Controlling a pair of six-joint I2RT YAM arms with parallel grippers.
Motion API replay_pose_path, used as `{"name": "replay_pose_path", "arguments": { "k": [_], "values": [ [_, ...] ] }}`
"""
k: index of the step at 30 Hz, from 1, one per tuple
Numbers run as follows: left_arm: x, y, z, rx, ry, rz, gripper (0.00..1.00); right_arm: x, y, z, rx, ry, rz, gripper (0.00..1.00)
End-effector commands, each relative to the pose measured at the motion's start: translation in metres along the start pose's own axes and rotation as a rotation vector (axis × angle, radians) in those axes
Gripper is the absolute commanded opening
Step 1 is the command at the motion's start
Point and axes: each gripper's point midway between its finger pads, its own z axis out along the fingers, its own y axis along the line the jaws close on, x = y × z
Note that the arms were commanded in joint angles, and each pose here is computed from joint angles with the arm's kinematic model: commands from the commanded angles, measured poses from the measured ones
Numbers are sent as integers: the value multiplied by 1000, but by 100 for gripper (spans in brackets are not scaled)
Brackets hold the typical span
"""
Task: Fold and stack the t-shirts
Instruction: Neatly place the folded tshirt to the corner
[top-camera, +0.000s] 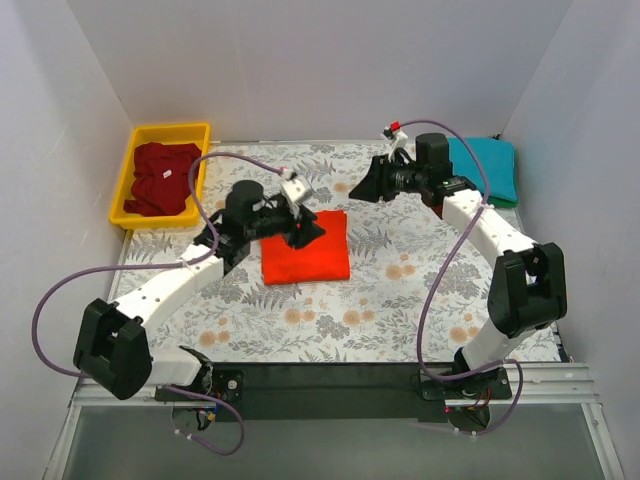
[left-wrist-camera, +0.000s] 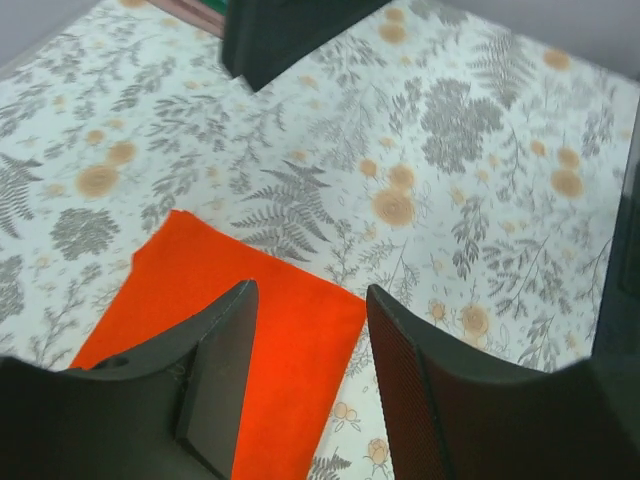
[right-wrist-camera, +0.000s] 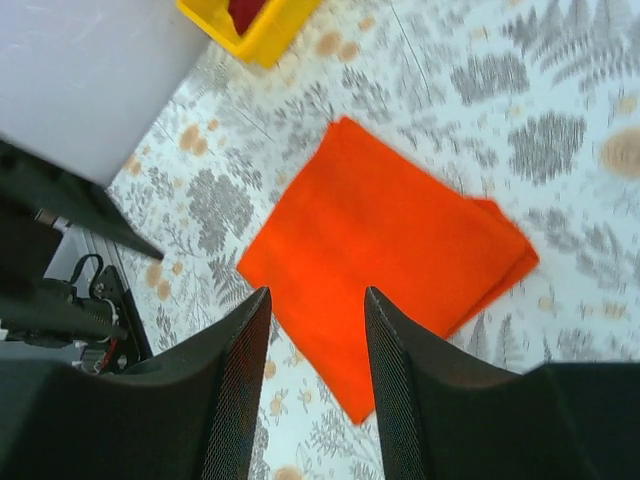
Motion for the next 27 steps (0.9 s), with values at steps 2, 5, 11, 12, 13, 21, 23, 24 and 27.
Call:
{"name": "replay_pose_path", "arguments": {
  "k": [2, 5, 11, 12, 13, 21, 23, 24, 27],
  "values": [
    [75, -13, 17, -78, 247, 270, 43, 67, -49, -9, 255, 105, 224, 49],
    [107, -47, 35, -27, 337, 431, 43, 91, -58, -19, 343, 103, 331, 50],
    [149, -81, 61, -5, 363, 685, 43, 134, -63, -27, 372, 104, 472, 90],
    [154, -82, 68, -12, 360, 712, 42, 136, -65, -29, 371, 98, 493, 91],
    [155, -80, 71, -20, 360, 725, 42, 145, -67, -31, 375, 105, 520, 88],
    [175, -68, 89, -37, 341, 873, 37, 169, -85, -32, 415, 92, 667, 79],
    [191, -67, 89, -20, 375, 879, 36, 172, -86, -31, 420, 92, 678, 79],
    [194, -66, 90, -22, 374, 880, 36, 173, -87, -32, 423, 91, 682, 79],
    [205, -63, 90, -27, 381, 884, 27, 181, -87, -34, 437, 88, 714, 79]
  ]
}}
